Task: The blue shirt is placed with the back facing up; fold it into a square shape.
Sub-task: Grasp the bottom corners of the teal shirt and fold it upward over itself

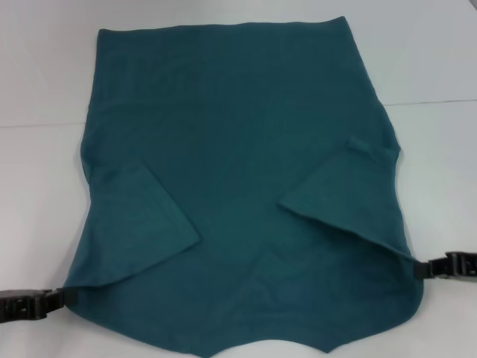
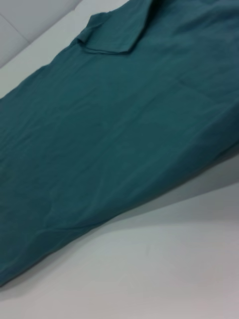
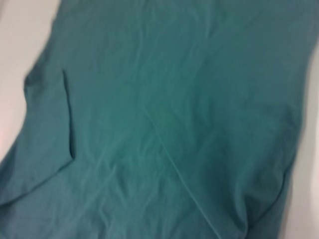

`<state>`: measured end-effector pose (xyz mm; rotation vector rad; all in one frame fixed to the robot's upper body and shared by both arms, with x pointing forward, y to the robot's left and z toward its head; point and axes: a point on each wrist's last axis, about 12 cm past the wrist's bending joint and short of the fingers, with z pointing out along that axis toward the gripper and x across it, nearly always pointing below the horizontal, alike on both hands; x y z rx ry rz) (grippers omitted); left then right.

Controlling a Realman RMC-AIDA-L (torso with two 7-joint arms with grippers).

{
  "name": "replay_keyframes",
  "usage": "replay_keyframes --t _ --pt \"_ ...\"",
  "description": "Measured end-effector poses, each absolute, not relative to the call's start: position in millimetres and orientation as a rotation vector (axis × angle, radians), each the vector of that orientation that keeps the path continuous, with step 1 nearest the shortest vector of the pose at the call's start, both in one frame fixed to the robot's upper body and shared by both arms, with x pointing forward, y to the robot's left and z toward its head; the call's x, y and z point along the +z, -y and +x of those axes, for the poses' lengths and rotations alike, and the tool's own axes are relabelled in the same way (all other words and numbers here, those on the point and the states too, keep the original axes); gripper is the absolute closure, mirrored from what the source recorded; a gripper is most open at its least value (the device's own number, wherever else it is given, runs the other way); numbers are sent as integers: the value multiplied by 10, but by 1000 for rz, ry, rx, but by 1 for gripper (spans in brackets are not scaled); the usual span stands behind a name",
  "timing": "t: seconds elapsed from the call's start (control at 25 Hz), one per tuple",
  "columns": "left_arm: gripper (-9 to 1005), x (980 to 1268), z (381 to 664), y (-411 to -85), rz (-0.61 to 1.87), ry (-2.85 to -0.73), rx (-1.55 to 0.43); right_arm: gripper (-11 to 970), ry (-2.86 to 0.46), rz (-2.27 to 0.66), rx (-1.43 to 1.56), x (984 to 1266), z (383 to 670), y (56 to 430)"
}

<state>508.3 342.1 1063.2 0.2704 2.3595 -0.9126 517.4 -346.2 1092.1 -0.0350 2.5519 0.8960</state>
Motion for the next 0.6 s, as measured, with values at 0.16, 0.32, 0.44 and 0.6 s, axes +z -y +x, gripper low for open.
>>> replay_keyframes --t 0.16,0.32,0.44,0.6 --pt "983 10631 5023 -3444 261 -2352 -944 939 -2460 33 954 10776 4947 3617" --pt "983 10639 4958 -3452 256 -2331 -994 939 -2380 81 966 10649 4770 3760" --pt "983 10649 4904 -3454 249 -2294 -1045 939 -2327 94 958 10592 4690 3842" --pt "982 10619 4839 -3463 222 -2280 -1079 938 -2283 110 947 10525 4612 3911"
